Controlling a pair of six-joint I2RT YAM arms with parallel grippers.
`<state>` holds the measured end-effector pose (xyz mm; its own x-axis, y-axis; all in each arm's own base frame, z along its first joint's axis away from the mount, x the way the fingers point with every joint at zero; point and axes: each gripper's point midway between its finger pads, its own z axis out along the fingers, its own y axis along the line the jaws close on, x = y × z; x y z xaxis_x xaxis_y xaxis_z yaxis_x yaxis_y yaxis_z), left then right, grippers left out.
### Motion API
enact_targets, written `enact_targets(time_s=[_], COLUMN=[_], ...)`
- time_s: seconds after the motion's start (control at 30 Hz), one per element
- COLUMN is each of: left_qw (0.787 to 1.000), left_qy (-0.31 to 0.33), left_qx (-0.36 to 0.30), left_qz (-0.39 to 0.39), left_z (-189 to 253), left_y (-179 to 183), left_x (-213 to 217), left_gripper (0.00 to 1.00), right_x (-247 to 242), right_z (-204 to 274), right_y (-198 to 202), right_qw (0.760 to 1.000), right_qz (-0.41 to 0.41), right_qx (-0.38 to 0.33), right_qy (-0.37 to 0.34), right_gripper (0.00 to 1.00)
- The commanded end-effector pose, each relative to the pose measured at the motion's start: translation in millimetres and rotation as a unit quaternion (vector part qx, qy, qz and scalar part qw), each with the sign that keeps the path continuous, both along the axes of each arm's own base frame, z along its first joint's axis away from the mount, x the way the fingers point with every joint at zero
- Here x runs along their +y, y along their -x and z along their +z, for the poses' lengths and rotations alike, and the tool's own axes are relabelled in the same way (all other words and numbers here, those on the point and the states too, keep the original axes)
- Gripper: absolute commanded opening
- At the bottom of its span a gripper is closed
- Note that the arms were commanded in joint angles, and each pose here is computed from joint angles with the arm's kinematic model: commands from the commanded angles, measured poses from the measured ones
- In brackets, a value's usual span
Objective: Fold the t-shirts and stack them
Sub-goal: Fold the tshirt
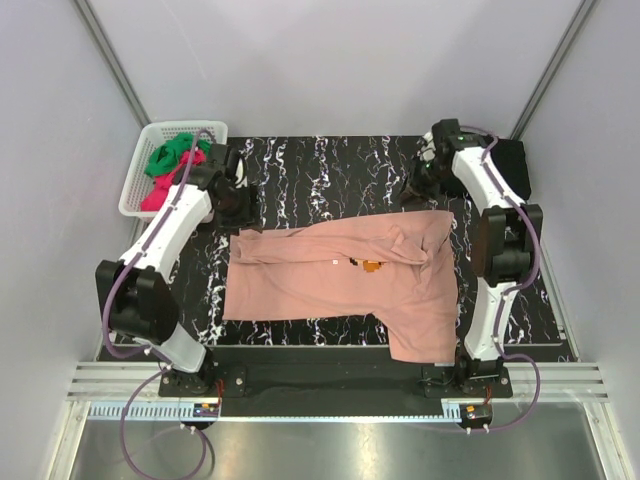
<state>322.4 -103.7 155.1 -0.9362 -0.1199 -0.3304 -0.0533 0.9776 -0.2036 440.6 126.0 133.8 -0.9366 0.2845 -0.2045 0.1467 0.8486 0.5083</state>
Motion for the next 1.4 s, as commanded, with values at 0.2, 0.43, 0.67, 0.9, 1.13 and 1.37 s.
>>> enact_targets(time_s=[0.2,0.43,0.67,0.9,1.13,1.37], left_qw=[0.999,0.999,0.998,0.997,0.996,0.992], left_qy=[0.029,0.021,-0.018,-0.048,-0.073,-0.089], left_qx=[0.007,0.028,0.059,0.059,0.057,0.089], left_qz=[-0.016,-0.014,-0.008,-0.003,0.004,0.008], left_z=[-12.1,-39.1,-72.9,-86.0,-88.4,-106.8], left_y=[-13.4,-35.6,-44.4,-55.4,-66.9,-57.9], left_x=[-17.7,-22.6,-12.9,-4.6,3.2,9.8], left_gripper=[0.63,0.63,0.62,0.62,0.62,0.61], right_x=[2.8,-4.2,-9.9,-21.6,-27.8,-33.1], right_z=[-10.6,-15.4,-29.0,-43.9,-46.6,-63.0], right_y=[81.5,87.5,75.2,60.2,46.3,44.7], right_qw=[0.998,0.998,0.997,0.994,0.992,0.988], right_qz=[0.009,0.006,0.007,0.002,0.002,0.003], right_qx=[0.061,0.054,0.059,0.061,0.055,0.077], right_qy=[0.013,0.031,0.056,0.095,0.117,0.136], right_gripper=[0.29,0.29,0.29,0.28,0.28,0.28])
